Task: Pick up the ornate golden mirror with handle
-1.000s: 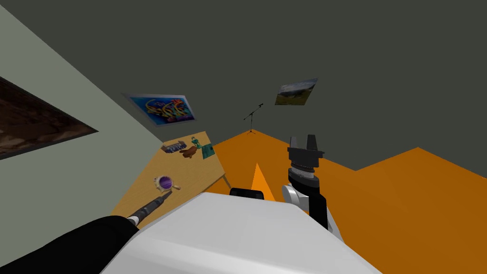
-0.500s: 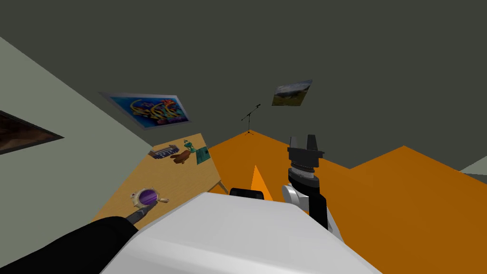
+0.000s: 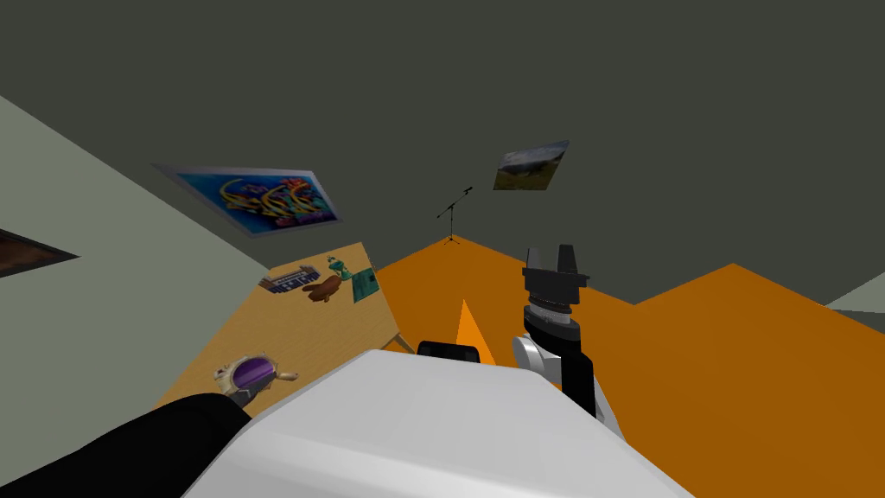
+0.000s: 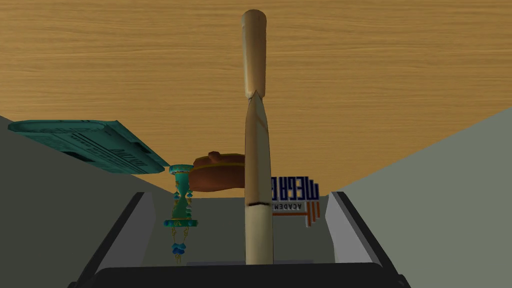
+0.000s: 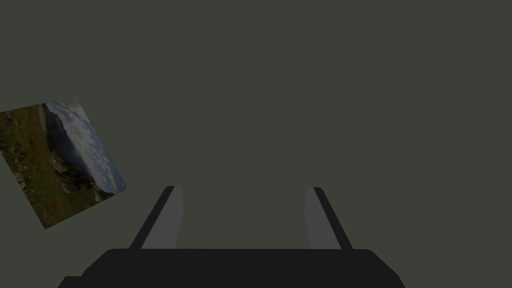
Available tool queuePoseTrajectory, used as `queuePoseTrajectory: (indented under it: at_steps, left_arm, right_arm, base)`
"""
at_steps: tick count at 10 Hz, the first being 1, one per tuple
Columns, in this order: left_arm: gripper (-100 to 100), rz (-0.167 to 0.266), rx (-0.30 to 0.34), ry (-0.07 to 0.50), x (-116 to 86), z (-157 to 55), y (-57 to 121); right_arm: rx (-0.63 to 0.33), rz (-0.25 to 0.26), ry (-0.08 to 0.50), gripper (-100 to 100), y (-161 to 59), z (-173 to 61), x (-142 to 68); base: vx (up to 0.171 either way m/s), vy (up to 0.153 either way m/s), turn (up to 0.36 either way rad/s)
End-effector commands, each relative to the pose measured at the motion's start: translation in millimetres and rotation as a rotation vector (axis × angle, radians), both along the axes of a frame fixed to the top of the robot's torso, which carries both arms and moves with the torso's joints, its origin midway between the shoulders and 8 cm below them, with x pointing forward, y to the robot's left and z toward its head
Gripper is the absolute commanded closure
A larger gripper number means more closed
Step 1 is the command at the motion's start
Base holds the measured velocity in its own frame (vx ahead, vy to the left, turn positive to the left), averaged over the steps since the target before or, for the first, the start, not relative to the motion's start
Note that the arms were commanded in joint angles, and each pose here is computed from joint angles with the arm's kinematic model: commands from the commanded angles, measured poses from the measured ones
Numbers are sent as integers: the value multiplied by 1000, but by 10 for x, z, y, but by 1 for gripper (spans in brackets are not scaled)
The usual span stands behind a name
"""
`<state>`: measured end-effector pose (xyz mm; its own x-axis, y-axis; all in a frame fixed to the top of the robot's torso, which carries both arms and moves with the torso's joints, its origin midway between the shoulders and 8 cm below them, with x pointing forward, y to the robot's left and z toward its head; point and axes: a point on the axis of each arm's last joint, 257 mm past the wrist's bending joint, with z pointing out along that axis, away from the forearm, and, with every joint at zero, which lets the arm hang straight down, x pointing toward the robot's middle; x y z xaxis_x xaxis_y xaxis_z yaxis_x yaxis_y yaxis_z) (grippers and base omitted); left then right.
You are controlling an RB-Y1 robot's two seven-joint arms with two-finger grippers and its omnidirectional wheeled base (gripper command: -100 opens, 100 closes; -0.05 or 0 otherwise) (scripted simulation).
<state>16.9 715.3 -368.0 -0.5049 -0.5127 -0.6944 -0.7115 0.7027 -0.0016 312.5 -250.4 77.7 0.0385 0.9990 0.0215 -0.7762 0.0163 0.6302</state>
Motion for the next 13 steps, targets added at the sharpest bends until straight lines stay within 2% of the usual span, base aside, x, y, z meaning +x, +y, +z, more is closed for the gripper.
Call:
queuePoseTrajectory:
  at_steps: [1, 9, 10, 11, 13]
  left_arm:
    - [-100, 5, -1, 1, 126, -45, -20]
    - [-100, 20, 0, 6, 826, -168, -151]
    - [-100, 16, -2, 4, 790, -164, -154]
    - [100, 19, -1, 6, 793, -166, -152]
    - [100, 21, 0, 7, 781, -166, -145]
  right_arm:
    - [0, 0, 0, 0, 0, 0, 0]
    - [0, 0, 0, 0, 0, 0, 0]
    - [0, 0, 0, 0, 0, 0, 0]
    - [0, 0, 0, 0, 0, 0, 0]
    - [0, 0, 0, 0, 0, 0, 0]
  base:
    - [-73, 28, -24]
    - [-87, 32, -19]
    - [-35, 14, -8]
    - [-7, 3, 1]
    - [-2, 2, 5]
